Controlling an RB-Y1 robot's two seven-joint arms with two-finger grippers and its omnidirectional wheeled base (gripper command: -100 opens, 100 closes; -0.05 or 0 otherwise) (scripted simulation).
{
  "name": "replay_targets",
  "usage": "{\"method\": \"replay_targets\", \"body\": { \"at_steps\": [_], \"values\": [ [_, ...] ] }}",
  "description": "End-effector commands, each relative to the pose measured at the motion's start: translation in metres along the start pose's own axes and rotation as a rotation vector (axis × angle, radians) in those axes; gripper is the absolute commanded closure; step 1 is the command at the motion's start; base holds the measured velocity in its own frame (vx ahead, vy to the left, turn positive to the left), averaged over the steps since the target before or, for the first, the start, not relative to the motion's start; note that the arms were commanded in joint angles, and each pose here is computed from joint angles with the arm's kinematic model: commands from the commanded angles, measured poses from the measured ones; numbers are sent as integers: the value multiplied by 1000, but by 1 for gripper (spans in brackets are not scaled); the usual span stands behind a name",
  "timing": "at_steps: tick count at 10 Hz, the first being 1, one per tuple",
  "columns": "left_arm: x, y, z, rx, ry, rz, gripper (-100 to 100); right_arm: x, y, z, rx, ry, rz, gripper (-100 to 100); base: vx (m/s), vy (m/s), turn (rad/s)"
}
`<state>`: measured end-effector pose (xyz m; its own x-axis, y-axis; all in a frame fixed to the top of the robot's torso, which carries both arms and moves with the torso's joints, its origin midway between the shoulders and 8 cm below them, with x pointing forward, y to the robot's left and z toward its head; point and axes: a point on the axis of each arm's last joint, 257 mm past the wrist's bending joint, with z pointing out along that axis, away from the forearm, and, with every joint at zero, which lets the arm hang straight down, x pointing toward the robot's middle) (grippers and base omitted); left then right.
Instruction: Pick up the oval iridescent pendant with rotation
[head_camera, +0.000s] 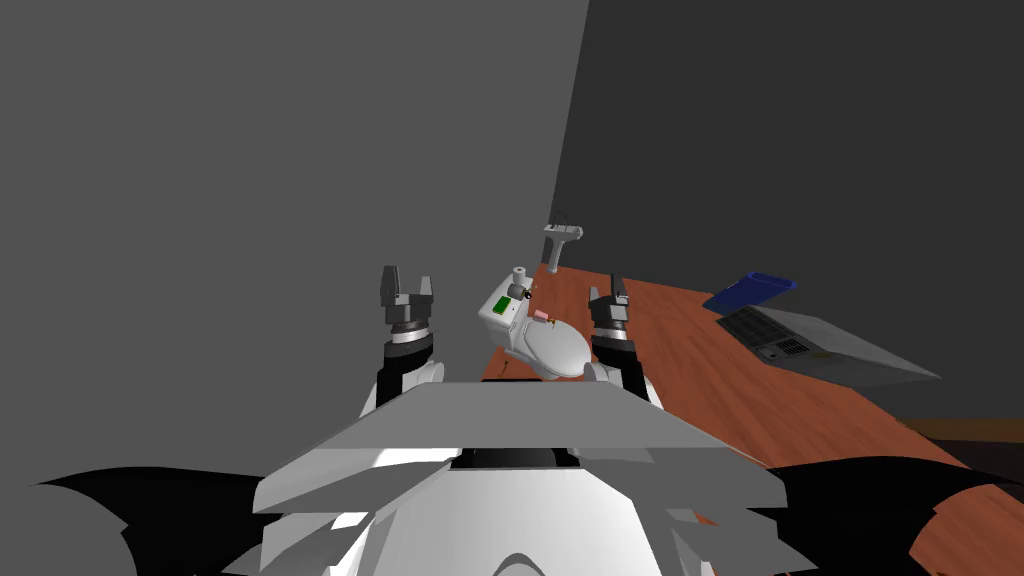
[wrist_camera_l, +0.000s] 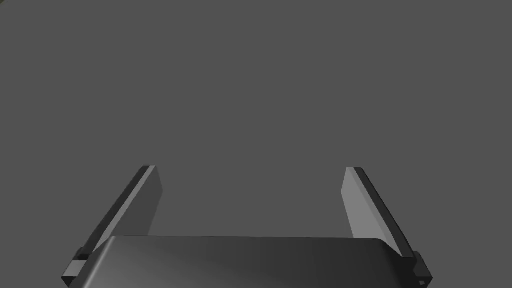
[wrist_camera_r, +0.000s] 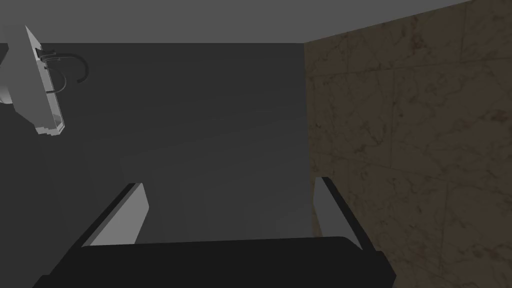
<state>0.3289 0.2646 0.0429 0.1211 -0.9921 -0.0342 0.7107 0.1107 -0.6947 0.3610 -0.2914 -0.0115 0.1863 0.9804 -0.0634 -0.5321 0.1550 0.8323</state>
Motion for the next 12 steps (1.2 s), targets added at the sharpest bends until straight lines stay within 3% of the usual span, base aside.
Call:
{"method": "replay_targets", "body": {
  "at_steps": [1, 5, 9, 10, 12],
  "values": [
    [0, 0, 0, 0, 0, 0, 0, 4, -4, 2, -4, 29, 23, -100, -29, -1, 95],
    [0, 0, 0, 0, 0, 0, 0, 7, -18, 10, -15, 61, 137, -100, -61, -13, 136],
    [0, 0, 0, 0, 0, 0, 0, 3, -36, 24, -37, 57, 332, -100, -95, -19, 224],
    [0, 0, 0, 0, 0, 0, 0, 3, -40, 23, -28, 55, 331, -100, -63, -6, 63],
    [0, 0, 0, 0, 0, 0, 0, -1, -51, 32, -40, 41, 446, -100, -62, -10, 215]
  ]
}}
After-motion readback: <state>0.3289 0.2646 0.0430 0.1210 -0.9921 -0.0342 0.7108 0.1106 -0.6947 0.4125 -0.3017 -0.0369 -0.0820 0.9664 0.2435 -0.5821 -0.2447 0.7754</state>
